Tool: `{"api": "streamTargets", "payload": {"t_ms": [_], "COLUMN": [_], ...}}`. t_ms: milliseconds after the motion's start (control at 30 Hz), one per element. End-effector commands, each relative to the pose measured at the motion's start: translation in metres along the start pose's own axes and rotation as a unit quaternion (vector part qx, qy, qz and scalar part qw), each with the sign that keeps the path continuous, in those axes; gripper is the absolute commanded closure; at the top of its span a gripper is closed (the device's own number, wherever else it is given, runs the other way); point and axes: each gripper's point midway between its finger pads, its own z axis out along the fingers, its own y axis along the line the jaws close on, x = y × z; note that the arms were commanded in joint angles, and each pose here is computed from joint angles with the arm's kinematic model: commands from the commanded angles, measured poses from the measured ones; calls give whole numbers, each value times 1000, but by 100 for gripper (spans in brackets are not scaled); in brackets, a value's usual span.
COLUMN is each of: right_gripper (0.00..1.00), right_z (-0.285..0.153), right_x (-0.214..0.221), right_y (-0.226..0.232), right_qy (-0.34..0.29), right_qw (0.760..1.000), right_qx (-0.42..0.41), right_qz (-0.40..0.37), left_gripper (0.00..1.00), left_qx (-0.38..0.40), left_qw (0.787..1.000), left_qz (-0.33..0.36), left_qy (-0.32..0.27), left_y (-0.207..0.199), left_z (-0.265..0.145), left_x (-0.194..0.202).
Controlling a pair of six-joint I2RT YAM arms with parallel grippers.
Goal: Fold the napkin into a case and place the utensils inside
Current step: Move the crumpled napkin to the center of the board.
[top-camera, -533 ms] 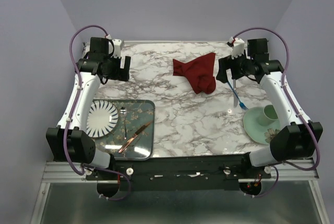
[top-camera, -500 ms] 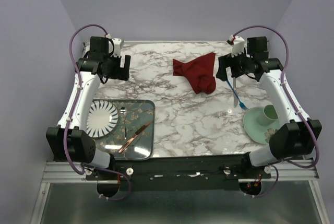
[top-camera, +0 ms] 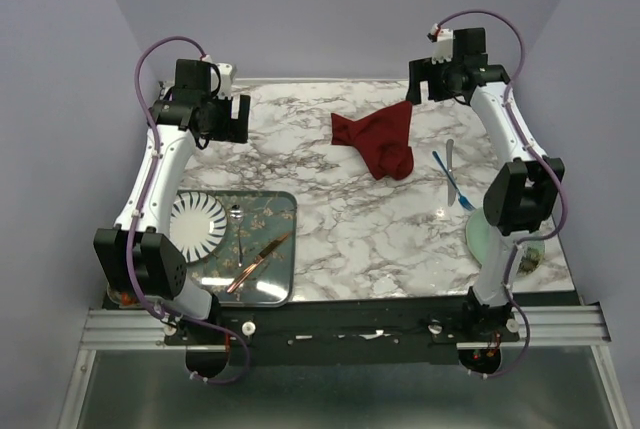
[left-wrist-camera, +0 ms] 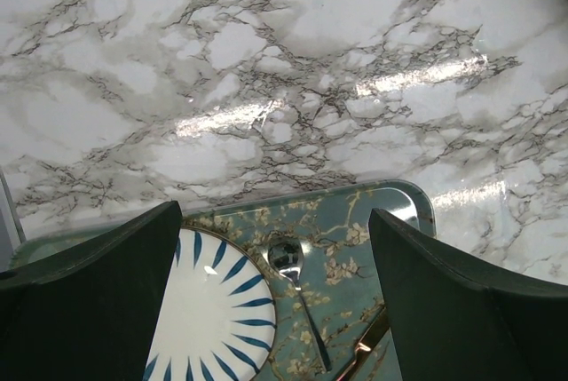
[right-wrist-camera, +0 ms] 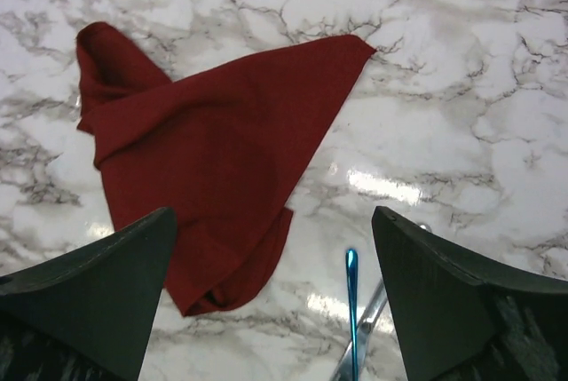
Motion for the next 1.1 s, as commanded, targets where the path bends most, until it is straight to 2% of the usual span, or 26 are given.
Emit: {"api": "streamTargets", "payload": {"t_ms": [0,33,100,233,500,700,933,1067], "right_gripper": [0,0,2,9,11,13,14,18], "right_z": [41,59,69,98,136,145,148,151], "right_x": [-7,2,-9,1,49,62,102,109], "right_y": [-27,-32,-38,-44,-45,-38,-25,-16], "right_qy": [5,18,6,16,69,93,157,171], "right_qw": [999,998,998,997,993,988,974,966], "right_qx": [42,46,52,53,51,37,22,8], "right_qz": [21,25,29,46,86,117,161,194], "left_gripper": [1,1,1,1,1,1,1,1], "left_qx": [-13,-13,-18,-27,-37,-39,-40,-41], "left_qw": [1000,1000,1000,1000,999,999,998,998], "left_qz": [-3,-2,-1,1,2,-4,-12,-13], "left_qy": [-3,-2,3,10,20,31,40,45], "left_y": [3,3,5,8,13,14,14,16], "left_z": [1,1,3,6,13,22,31,36], "left_x": [-7,-6,-4,-1,2,3,2,0]}}
